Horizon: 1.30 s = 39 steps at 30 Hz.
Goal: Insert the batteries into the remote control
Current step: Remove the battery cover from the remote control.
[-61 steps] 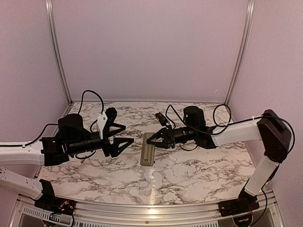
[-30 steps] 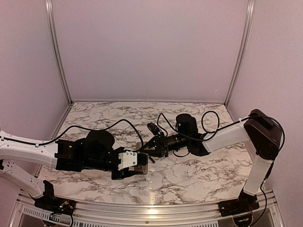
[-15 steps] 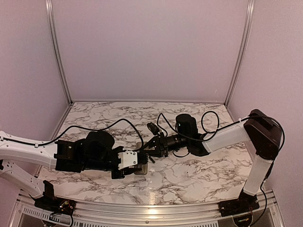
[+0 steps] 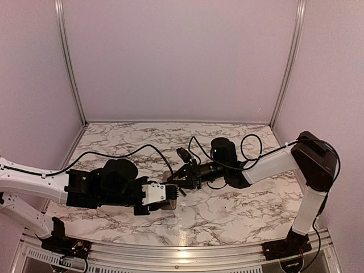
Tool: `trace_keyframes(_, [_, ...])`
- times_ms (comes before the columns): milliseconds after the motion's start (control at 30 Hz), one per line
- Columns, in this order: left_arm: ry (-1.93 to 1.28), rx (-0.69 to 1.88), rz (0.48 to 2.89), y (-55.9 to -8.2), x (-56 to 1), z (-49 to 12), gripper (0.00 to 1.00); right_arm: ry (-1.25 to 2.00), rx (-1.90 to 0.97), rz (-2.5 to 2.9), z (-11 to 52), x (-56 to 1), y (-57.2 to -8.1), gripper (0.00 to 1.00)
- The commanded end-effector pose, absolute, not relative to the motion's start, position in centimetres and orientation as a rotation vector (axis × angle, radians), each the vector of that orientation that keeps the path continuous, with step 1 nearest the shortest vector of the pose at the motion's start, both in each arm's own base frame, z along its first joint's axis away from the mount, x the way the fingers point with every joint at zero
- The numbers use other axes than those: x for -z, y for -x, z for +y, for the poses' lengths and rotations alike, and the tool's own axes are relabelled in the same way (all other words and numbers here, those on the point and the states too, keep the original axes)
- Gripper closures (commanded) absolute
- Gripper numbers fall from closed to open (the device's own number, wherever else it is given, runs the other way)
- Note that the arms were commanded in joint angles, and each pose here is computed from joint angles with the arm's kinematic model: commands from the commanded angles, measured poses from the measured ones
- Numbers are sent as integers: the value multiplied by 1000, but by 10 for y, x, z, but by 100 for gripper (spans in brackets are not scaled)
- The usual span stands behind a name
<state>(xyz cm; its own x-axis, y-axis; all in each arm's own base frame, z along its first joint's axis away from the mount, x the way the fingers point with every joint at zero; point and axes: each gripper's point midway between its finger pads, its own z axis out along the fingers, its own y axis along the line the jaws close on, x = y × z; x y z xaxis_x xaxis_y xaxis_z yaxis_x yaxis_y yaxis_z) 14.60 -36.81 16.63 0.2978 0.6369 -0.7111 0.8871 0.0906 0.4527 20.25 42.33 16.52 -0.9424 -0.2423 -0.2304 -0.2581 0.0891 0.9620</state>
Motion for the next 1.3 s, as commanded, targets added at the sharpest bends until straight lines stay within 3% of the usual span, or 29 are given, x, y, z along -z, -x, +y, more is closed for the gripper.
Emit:
trace_keyframes(0, [-1531, 179, 1435, -169, -177, -358, 67, 587, -2141, 2282, 428, -172, -188, 100])
trace_keyframes(300, [-1432, 194, 1374, -171, -206, -354, 69, 524, -2158, 2329, 427, -157, -189, 100])
trace_keyframes(1267, [-1576, 206, 1438, -158, -171, -351, 69, 485, -2191, 2230, 415, -183, -204, 100])
